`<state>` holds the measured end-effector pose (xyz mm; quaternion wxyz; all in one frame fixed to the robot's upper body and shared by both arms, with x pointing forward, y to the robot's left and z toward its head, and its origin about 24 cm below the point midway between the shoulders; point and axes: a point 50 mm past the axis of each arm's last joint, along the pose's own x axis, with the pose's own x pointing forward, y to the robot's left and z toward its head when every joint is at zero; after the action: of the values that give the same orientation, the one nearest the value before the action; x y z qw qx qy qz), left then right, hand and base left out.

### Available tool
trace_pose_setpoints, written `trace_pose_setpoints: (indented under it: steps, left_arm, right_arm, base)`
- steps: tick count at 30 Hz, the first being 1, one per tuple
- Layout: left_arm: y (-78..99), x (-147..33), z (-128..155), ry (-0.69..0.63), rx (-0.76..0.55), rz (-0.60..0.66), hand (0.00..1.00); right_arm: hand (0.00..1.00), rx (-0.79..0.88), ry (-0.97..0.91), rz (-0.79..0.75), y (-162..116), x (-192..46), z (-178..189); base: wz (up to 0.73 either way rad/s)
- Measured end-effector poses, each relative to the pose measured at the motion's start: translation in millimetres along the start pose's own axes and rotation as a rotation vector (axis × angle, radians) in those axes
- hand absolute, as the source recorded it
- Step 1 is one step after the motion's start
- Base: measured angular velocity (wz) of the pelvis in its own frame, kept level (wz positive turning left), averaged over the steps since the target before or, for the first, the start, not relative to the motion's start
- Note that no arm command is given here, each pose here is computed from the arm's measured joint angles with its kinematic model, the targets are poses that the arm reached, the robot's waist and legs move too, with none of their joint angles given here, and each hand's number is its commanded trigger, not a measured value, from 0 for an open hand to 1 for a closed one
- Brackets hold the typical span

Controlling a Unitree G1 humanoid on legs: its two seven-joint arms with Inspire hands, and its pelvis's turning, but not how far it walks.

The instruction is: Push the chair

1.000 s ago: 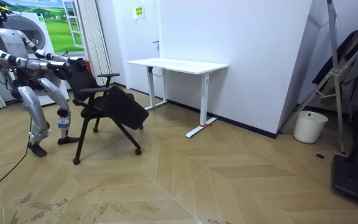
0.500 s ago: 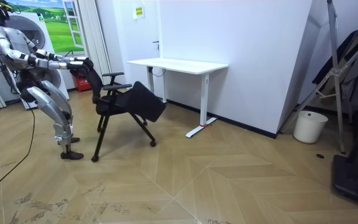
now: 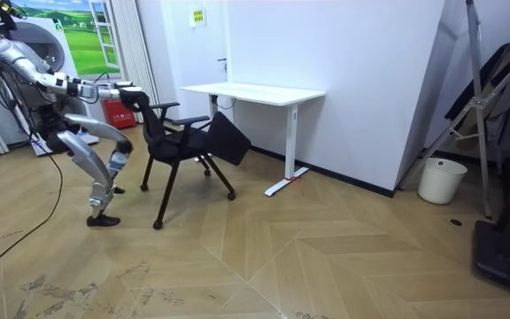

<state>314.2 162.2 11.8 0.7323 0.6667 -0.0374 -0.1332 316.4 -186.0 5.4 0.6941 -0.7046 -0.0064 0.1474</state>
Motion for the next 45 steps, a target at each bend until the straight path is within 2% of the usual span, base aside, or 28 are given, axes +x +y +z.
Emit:
trace_pose_setpoints:
  steps: [19,23,30,42,45]
  left_arm:
    - [-2.1,-8.0,4.2,0.01,-0.018,0.055,1.0]
    - [-4.3,-9.0,2.7,-0.005,0.015,0.034,1.0]
    - [-0.6,-9.3,-2.6,-0.018,0.065,0.027,1.0]
    - [14.2,0.6,-0.1,-0.003,0.052,0.093,1.0]
    - [12.7,3.8,2.2,0.003,0.054,0.084,1.0]
  right_arm:
    - [1.0,-0.023,-0.003,-0.069,-4.2,-0.4,1.8]
    - [1.0,0.005,0.007,-0.031,11.0,-6.1,5.5]
    - [1.0,0.049,0.011,-0.026,19.8,-8.2,13.9]
    - [1.0,0.008,0.009,-0.105,-7.6,4.3,7.8]
    - [1.0,0.014,0.021,-0.084,-5.0,3.9,5.7]
  base:
    - [-0.11]
    - [0.0]
    - [0.39]
    - [0.26]
    - [0.31]
